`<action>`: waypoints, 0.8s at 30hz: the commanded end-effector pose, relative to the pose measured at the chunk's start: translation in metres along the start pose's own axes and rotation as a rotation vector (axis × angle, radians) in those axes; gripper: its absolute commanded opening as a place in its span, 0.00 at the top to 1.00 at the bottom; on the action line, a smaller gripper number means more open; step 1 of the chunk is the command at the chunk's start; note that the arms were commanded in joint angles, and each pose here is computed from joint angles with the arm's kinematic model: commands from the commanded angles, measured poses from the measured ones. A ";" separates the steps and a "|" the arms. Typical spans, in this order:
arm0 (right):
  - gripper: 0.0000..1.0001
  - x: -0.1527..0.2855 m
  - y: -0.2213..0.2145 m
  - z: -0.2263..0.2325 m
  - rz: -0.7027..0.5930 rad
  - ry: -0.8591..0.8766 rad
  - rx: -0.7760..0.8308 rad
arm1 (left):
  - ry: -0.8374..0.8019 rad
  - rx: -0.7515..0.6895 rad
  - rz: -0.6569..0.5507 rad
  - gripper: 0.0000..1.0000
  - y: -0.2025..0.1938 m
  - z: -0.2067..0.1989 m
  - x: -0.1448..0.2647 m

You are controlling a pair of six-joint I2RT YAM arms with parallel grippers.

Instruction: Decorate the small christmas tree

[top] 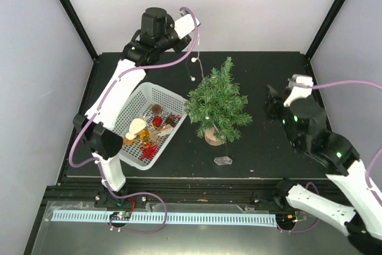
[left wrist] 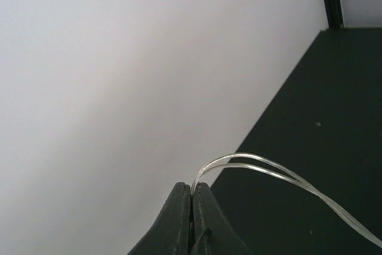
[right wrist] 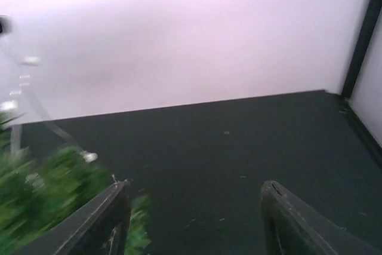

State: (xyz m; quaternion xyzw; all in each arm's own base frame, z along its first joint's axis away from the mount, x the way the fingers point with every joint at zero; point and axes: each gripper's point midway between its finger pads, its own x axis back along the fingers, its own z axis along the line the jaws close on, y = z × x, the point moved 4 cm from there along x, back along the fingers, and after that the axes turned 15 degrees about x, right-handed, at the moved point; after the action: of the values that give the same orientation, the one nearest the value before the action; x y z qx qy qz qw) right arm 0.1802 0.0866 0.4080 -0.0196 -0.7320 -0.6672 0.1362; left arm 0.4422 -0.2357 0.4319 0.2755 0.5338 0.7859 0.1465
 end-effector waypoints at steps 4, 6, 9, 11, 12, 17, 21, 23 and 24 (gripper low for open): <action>0.40 -0.096 0.006 -0.011 0.095 0.033 -0.087 | -0.071 0.048 -0.168 0.99 0.043 -0.015 -0.022; 0.39 -0.118 0.016 -0.013 0.074 0.086 -0.163 | -0.105 0.073 -0.184 0.98 0.046 -0.020 -0.029; 0.38 -0.147 0.022 -0.024 0.009 0.156 -0.282 | -0.176 0.102 -0.196 0.98 0.046 -0.029 -0.039; 0.38 -0.168 0.021 -0.031 0.000 0.189 -0.312 | -0.215 0.115 -0.211 0.98 0.046 -0.034 -0.041; 0.38 -0.180 0.020 -0.033 0.010 0.207 -0.315 | -0.240 0.121 -0.218 0.98 0.047 -0.037 -0.042; 0.36 -0.232 0.008 -0.018 0.057 0.367 -0.249 | -0.387 0.125 -0.266 0.98 0.049 -0.051 -0.041; 0.32 -0.250 -0.003 0.002 0.008 0.567 -0.246 | -0.523 0.159 -0.303 0.98 0.050 -0.061 -0.042; 0.30 -0.254 -0.007 0.009 -0.025 0.637 -0.242 | -0.595 0.170 -0.317 0.98 0.048 -0.066 -0.042; 0.28 -0.256 -0.010 0.011 -0.038 0.655 -0.237 | -0.630 0.181 -0.322 0.99 0.048 -0.069 -0.043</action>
State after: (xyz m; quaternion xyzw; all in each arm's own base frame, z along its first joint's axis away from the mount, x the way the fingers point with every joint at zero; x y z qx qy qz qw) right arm 0.4267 0.1153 0.3209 0.0608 -0.5800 -0.7440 0.3261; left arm 0.4509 -0.3182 0.4312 0.3902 0.5751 0.6417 0.3243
